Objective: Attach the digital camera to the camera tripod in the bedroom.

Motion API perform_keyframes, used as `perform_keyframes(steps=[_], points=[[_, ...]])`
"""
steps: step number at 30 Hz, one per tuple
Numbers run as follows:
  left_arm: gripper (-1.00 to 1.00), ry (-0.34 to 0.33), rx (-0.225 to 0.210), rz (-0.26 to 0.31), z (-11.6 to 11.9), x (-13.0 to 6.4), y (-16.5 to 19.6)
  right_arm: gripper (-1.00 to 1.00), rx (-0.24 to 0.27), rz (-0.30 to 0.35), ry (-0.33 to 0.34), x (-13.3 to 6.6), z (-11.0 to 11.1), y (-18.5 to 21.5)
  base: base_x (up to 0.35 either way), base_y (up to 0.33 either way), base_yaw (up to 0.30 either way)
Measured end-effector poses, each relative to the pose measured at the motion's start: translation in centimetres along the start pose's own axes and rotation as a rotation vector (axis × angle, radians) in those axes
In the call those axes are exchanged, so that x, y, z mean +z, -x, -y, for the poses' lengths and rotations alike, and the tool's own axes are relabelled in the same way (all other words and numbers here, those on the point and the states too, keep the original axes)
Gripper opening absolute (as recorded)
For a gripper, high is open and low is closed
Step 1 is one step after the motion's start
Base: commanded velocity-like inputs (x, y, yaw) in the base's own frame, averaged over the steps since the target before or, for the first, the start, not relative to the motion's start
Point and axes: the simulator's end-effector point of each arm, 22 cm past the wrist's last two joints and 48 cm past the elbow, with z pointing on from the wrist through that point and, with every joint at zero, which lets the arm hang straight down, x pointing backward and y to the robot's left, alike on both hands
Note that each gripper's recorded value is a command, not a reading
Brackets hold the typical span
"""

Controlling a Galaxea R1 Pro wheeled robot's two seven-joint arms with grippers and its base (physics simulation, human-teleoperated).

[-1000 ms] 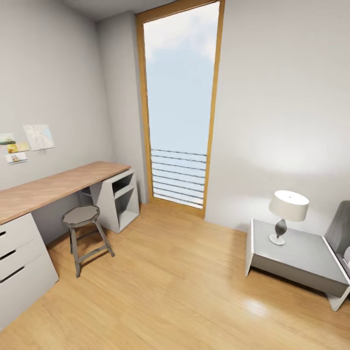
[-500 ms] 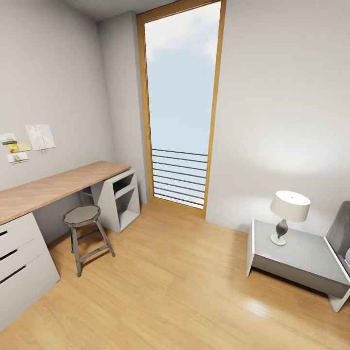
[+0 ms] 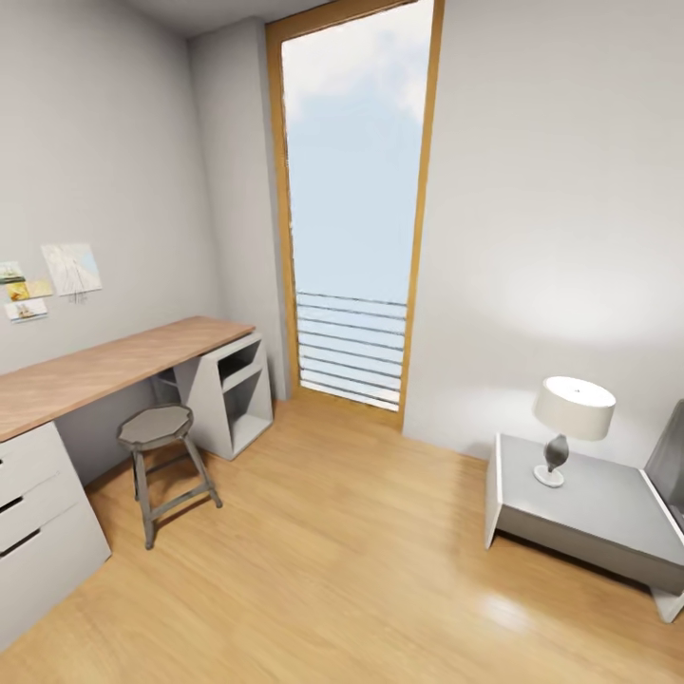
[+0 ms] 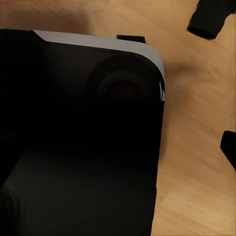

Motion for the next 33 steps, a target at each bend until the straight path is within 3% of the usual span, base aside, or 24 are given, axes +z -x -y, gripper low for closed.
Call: perform_keyframes(steps=[33], points=[[1.00, 0.000, -0.001, 0.000, 0.00, 0.00, 0.01, 1.00, -0.001, 0.000, -0.006, 0.00, 0.45, -0.04, 0.316, 0.000, 0.000]])
